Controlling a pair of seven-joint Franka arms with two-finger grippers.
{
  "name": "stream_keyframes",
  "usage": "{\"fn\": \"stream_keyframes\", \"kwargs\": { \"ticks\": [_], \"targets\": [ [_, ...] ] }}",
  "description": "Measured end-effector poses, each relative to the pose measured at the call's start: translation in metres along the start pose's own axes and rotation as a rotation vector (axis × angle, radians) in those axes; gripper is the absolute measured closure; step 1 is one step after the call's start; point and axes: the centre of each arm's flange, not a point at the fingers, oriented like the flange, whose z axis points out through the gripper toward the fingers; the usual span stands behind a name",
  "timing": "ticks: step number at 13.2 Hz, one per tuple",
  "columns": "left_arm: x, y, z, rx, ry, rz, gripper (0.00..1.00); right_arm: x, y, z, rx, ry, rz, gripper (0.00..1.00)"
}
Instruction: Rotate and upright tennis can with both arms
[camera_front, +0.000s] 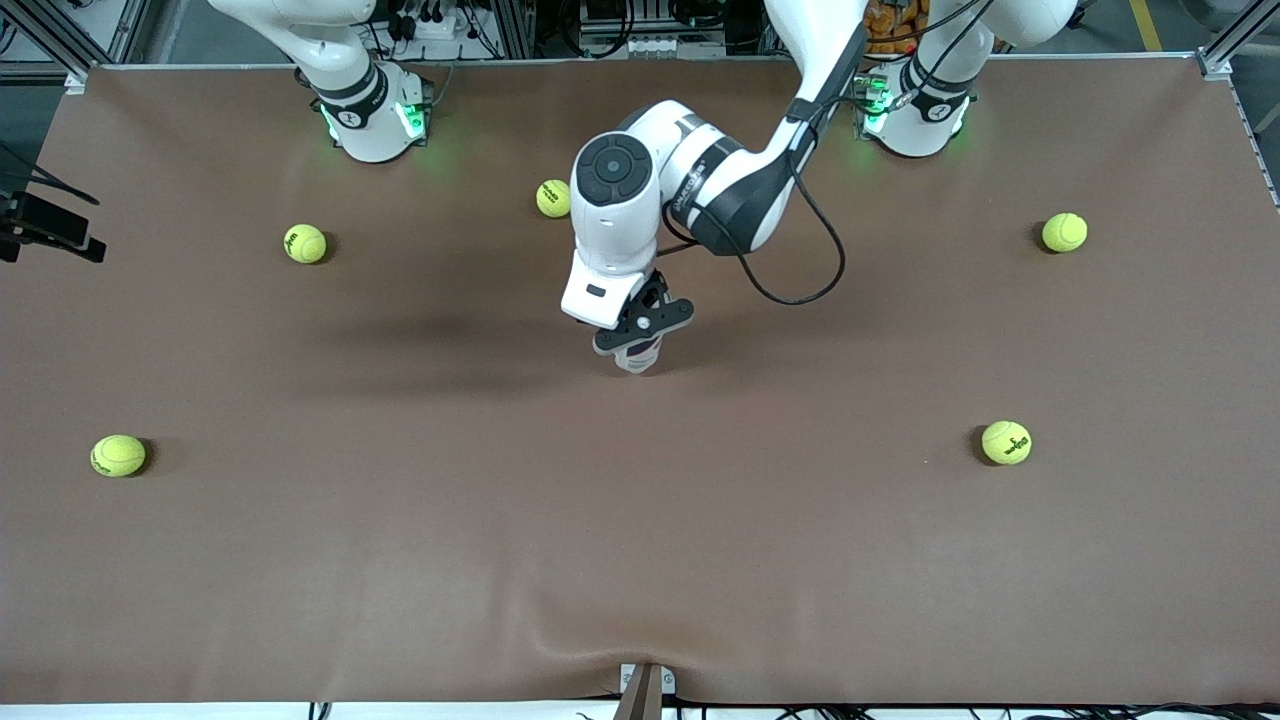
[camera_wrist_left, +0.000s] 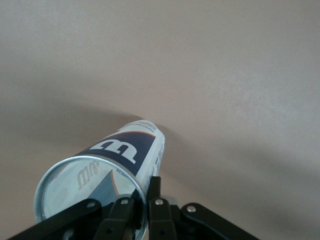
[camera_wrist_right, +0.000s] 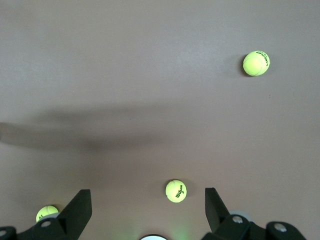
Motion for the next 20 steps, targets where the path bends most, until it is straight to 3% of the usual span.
{"fn": "stream_keyframes", "kwargs": {
  "ticks": [5, 20],
  "targets": [
    [-0.003, -0.001, 0.009, 0.042, 0.024, 0.007, 0.95, 0.001, -0.007, 0.0, -0.001, 0.003, 0.136, 0.0],
    [-0.005, -0.001, 0.028, 0.069, 0.023, 0.011, 0.91, 0.0, -0.019, -0.001, -0.003, 0.004, 0.118, 0.0]
  ]
}}
